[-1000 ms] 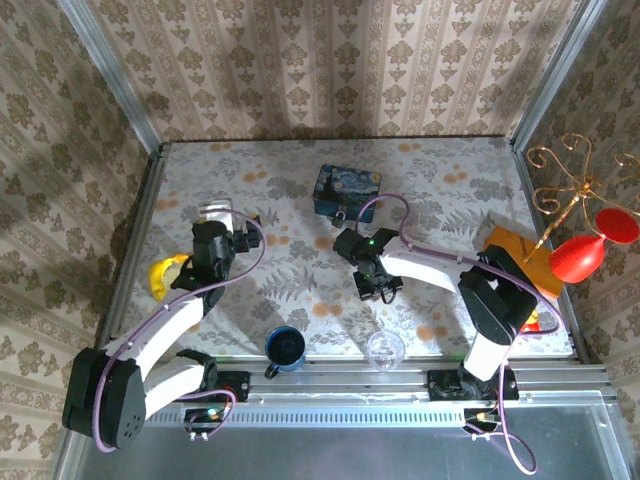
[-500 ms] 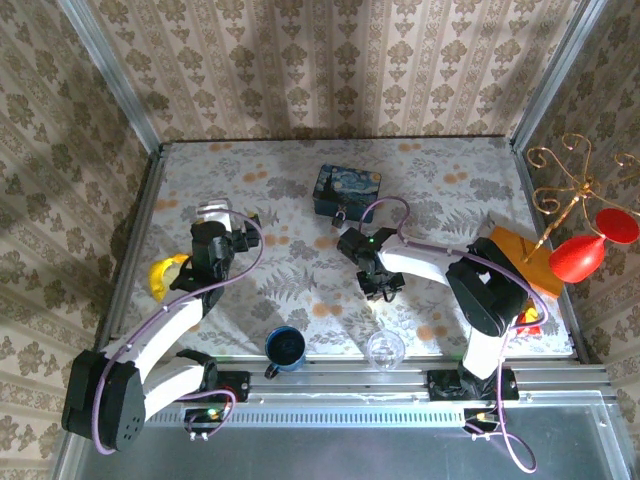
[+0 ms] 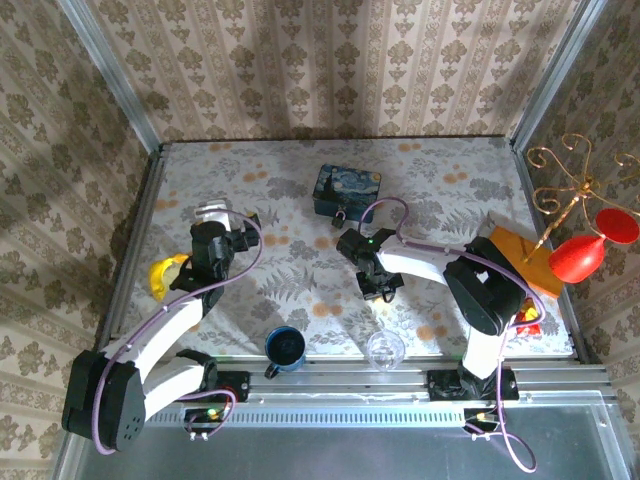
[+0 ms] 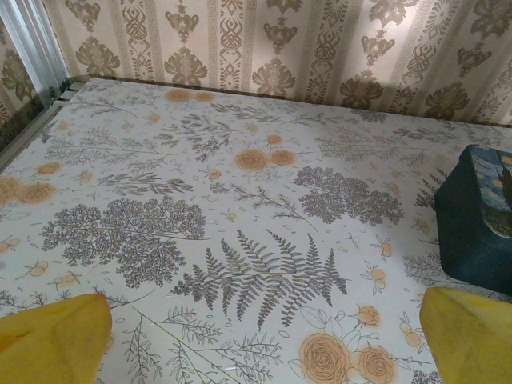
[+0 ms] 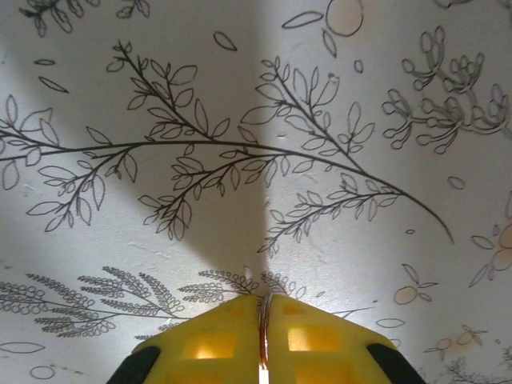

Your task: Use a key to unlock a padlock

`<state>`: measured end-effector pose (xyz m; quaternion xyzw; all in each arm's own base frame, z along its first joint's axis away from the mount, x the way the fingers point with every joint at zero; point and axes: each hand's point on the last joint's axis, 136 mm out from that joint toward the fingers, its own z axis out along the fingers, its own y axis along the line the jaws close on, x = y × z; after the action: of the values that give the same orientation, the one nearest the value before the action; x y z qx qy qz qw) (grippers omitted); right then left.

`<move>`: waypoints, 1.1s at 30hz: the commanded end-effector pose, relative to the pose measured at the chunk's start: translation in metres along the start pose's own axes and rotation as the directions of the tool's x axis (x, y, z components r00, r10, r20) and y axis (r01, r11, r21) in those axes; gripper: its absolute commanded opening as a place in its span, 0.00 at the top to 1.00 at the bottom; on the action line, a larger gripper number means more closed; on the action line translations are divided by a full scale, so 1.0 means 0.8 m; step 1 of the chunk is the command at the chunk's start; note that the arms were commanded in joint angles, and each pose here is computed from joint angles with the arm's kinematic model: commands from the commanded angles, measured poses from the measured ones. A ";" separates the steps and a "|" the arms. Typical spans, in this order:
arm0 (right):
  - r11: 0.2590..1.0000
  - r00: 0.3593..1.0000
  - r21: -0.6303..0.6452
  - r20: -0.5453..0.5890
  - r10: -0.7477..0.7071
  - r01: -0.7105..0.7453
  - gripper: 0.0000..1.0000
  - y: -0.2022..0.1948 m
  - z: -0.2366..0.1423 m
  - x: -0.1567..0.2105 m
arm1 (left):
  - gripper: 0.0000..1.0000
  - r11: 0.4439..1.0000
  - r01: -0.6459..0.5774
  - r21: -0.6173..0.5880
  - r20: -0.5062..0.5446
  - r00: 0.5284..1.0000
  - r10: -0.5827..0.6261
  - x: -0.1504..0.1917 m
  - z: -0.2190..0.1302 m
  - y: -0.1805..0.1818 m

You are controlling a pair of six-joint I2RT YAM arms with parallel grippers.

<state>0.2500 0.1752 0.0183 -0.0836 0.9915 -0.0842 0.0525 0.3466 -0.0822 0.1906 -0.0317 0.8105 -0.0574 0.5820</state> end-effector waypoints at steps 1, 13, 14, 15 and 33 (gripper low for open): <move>1.000 1.000 0.016 0.015 0.020 -0.021 0.97 -0.009 -0.007 -0.004 | 0.00 0.999 0.040 0.010 0.026 0.999 -0.040 -0.013 -0.005 0.001; 0.992 0.983 -0.066 0.147 0.112 -0.103 1.00 -0.015 -0.088 -0.038 | 0.00 0.986 0.042 0.160 0.011 0.999 -0.044 -0.030 -0.010 -0.033; 0.989 0.980 -0.088 0.152 0.129 -0.117 1.00 -0.014 -0.096 -0.040 | 0.00 0.981 0.043 0.189 0.008 0.999 -0.046 -0.032 -0.012 -0.040; 0.985 0.977 -0.109 0.156 0.146 -0.130 1.00 -0.013 -0.102 -0.042 | 0.00 0.973 0.040 0.225 0.008 0.999 -0.043 -0.033 -0.014 -0.048; 0.847 0.838 -0.499 0.369 0.402 -0.186 1.00 0.008 -0.208 -0.110 | 0.01 0.777 0.213 0.592 -0.166 0.976 -0.141 -0.027 -0.047 -0.152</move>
<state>0.3047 0.2142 0.1728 0.0260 0.9599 0.1350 0.2443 0.3222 -0.1754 0.2173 0.0767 0.7922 -0.3101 0.5199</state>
